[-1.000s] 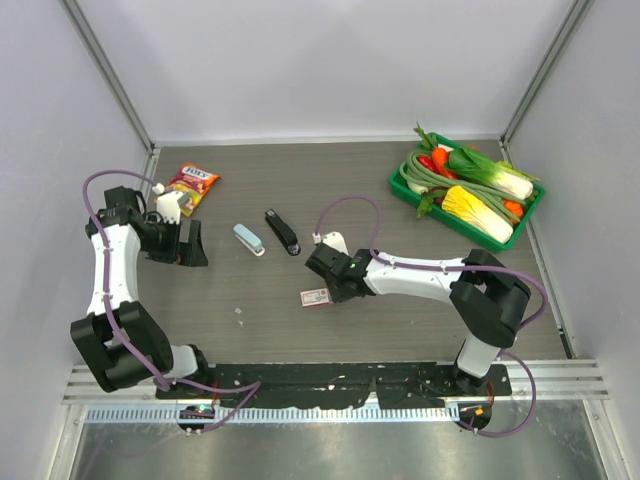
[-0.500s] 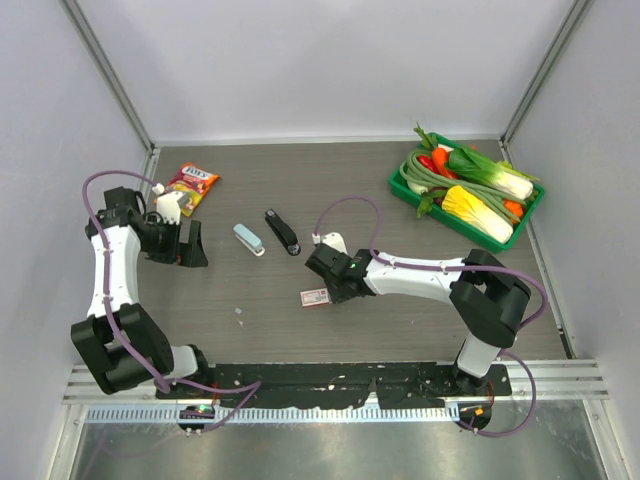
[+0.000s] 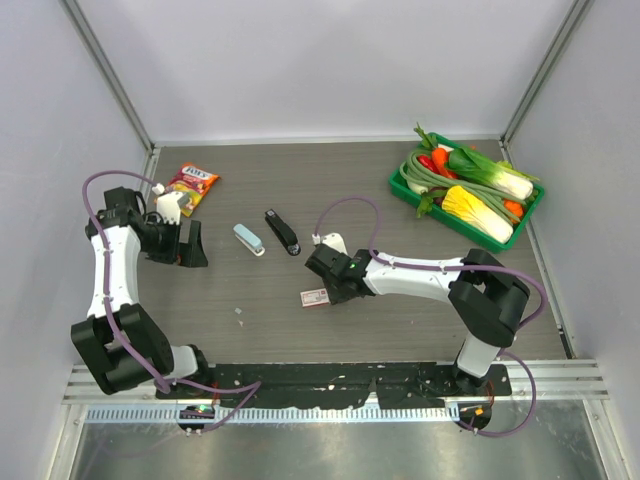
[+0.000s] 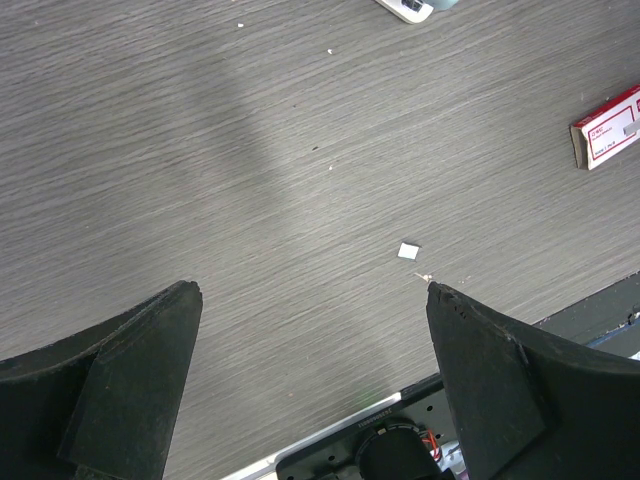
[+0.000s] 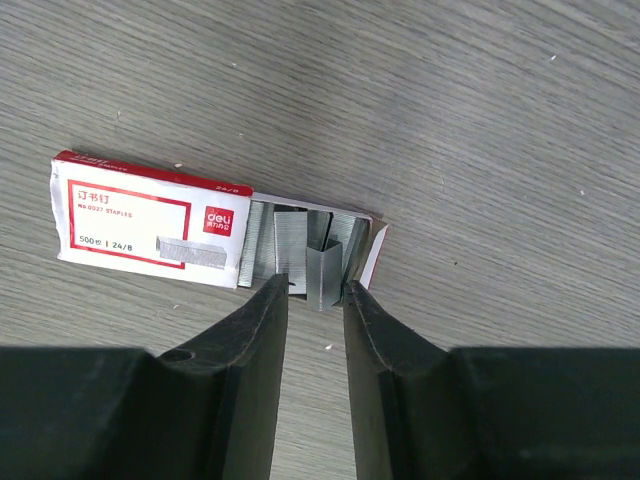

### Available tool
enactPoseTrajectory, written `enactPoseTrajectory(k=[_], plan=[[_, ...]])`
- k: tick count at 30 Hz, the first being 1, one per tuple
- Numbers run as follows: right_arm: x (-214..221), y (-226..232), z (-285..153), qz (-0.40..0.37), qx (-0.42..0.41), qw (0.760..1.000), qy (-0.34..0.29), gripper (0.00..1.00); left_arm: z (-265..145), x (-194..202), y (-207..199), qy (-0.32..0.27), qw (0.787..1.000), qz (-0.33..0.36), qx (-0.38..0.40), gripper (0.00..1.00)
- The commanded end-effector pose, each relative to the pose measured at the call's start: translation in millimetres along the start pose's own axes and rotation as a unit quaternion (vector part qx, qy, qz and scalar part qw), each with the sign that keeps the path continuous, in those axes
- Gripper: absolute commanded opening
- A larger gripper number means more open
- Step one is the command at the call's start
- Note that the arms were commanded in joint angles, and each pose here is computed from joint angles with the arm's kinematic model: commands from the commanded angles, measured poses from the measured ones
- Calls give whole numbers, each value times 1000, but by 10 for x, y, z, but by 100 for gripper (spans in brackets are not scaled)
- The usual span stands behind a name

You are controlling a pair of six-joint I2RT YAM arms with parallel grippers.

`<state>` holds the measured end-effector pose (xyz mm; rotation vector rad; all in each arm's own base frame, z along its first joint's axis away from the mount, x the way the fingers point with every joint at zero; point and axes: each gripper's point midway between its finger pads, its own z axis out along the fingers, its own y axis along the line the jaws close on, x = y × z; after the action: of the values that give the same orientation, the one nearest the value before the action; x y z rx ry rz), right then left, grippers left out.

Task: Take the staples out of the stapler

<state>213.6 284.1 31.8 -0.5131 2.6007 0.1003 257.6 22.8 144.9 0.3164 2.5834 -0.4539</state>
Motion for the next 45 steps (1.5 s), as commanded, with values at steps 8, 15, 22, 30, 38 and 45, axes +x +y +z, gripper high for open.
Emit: enactPoseTrajectory(k=[8,15,22,30,38,45], plan=[[-200,12,-163,24,-7,999,-38,34,-65,-42,-50,-16,1000,6,2,99],[-258,78,-235,37,-27,998,-46,17,-71,-53,-51,-17,1000,7,2,99],[-197,64,-174,36,-21,998,-40,6,-68,-49,-46,-16,1000,5,1,99],[-124,36,-73,29,-10,999,-29,2,-69,-48,-36,-15,1000,7,-1,99],[-72,124,22,27,-23,999,-14,1,-65,-56,-26,-14,1000,6,-1,99],[-85,193,39,28,-30,999,-14,1,-77,-71,-31,-17,1000,7,-1,99]])
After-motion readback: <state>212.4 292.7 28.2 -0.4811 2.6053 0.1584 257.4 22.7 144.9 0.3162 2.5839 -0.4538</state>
